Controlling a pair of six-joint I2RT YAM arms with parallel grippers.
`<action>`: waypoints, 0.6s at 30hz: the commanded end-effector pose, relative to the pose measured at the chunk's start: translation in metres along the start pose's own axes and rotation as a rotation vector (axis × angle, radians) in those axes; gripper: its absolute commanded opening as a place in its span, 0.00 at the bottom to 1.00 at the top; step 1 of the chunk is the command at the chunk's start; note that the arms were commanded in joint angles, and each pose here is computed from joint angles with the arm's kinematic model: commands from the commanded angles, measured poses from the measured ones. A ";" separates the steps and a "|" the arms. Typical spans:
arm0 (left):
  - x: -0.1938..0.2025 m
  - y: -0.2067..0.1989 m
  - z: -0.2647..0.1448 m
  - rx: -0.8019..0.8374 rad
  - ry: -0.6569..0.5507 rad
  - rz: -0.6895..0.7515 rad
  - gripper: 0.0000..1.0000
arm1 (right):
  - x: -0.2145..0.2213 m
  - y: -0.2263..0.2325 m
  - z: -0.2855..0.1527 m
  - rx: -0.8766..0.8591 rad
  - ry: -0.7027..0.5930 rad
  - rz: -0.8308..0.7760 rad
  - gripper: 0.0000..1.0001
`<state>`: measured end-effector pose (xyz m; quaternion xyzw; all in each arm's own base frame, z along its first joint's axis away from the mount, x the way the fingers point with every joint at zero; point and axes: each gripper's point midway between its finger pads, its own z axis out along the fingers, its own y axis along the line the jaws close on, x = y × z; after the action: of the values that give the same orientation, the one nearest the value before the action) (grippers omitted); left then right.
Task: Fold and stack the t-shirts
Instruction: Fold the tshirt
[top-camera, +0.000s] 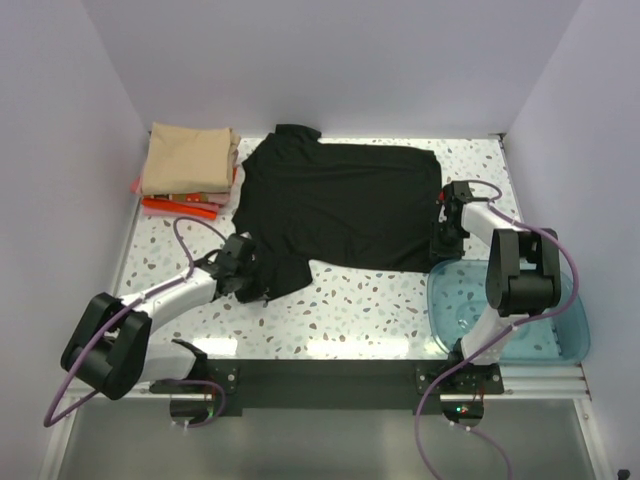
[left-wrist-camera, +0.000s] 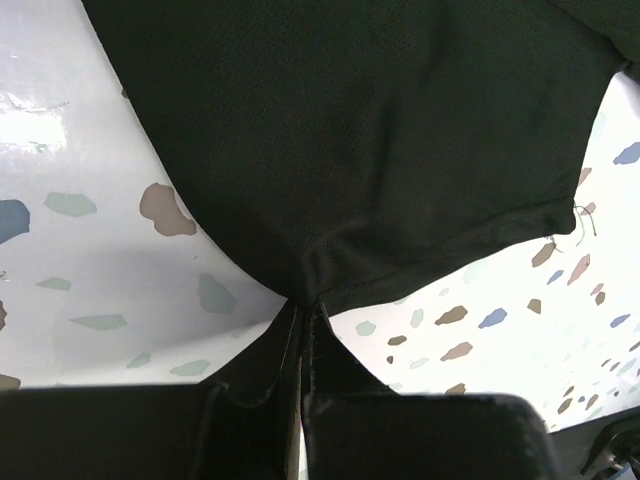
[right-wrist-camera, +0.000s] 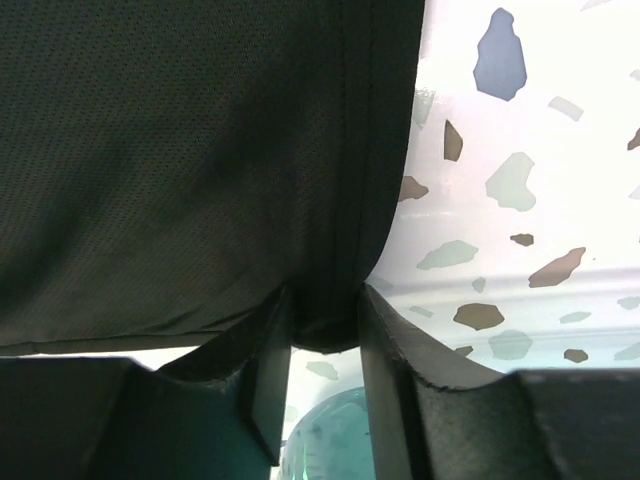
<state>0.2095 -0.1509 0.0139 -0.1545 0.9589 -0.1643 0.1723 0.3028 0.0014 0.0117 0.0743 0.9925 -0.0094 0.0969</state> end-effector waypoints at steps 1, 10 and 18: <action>-0.014 -0.005 -0.001 -0.003 -0.057 0.013 0.00 | 0.025 0.002 0.010 -0.003 0.108 0.032 0.34; -0.034 -0.022 -0.026 0.066 -0.147 0.034 0.00 | 0.020 -0.002 0.010 0.019 0.083 0.033 0.03; -0.048 -0.042 -0.043 0.123 -0.187 0.041 0.00 | -0.009 0.001 -0.030 -0.005 -0.036 0.031 0.00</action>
<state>0.2316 -0.1544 0.0552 -0.1459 0.9412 -0.1878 0.2399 0.3020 0.0023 0.0162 0.0870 0.9915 -0.0086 0.0959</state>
